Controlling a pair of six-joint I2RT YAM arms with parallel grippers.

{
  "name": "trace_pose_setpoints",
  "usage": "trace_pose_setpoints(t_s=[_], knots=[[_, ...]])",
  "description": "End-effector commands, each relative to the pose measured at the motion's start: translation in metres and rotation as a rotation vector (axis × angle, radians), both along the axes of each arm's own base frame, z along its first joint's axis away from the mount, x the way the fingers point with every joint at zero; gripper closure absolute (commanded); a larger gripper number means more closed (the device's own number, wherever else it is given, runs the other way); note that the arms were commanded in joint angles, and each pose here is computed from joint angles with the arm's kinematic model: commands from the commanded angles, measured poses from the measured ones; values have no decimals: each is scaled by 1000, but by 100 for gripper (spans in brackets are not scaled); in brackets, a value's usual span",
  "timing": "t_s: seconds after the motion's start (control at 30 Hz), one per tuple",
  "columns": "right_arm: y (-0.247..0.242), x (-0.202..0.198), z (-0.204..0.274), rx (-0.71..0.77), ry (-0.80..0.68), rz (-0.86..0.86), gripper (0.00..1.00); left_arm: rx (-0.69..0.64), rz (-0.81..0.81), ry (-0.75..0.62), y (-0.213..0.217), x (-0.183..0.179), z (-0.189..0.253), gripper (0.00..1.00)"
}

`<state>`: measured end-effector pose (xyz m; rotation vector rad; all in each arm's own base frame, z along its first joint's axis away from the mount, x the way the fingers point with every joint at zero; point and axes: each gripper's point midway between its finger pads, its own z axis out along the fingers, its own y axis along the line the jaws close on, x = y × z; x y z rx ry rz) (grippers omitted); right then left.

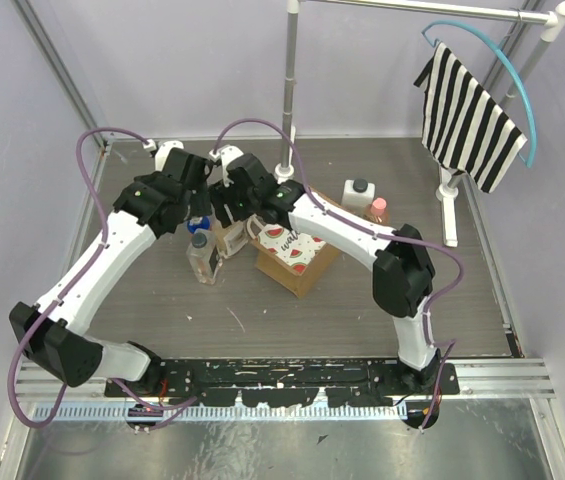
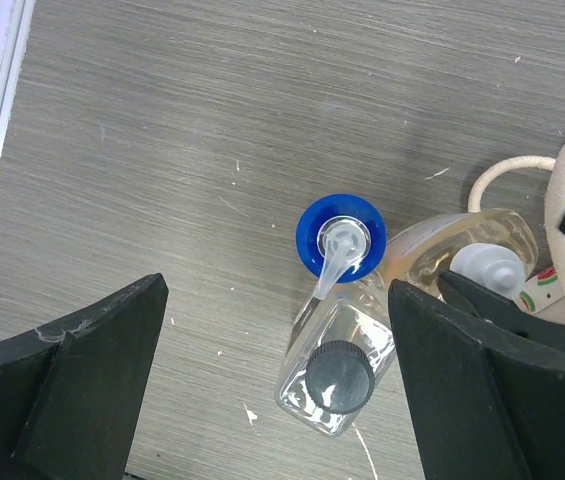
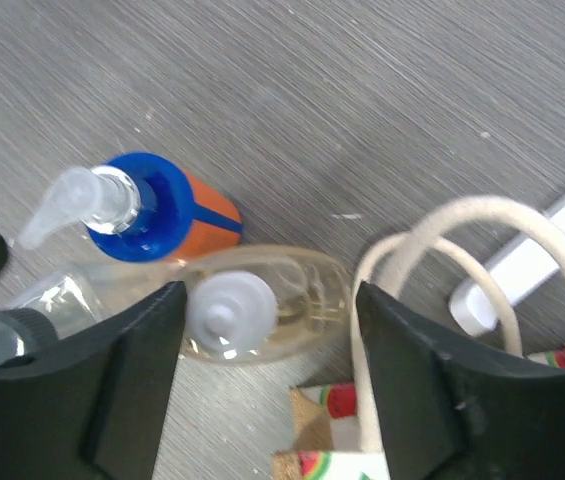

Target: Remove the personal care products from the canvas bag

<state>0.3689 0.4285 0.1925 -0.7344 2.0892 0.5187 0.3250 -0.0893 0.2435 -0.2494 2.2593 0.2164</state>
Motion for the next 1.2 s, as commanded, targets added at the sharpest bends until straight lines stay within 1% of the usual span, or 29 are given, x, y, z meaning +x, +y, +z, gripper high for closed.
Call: trace_pose_setpoints(t_s=[0.0, 0.07, 0.2, 0.37, 0.47, 0.53, 0.7, 0.83, 1.17], knots=[[-20, -4, 66, 86, -123, -55, 22, 6, 16, -31, 6, 0, 9, 1], [-36, -6, 74, 72, -150, -98, 20, 6, 15, -30, 6, 0, 8, 1], [-65, -3, 82, 29, -209, -184, 20, -2, 10, -30, 4, 0, 7, 0], [-70, 9, 77, 20, -190, -219, 21, -23, 1, -15, -1, 0, 1, 1], [-63, 20, 73, 66, -139, -224, 21, -16, 5, -13, 1, -2, 1, 1], [-55, 29, 70, 118, -64, -216, 22, -10, 6, -17, 3, -3, 2, 1], [-40, 44, 47, 180, 85, -205, 24, -33, -12, -13, 0, -6, 0, 0], [-33, 52, 24, 145, 152, -225, 23, -33, -13, 3, -1, -7, -7, 0], [-30, 48, -2, 101, 226, -221, 22, -16, -12, 11, 0, -5, -11, 0]])
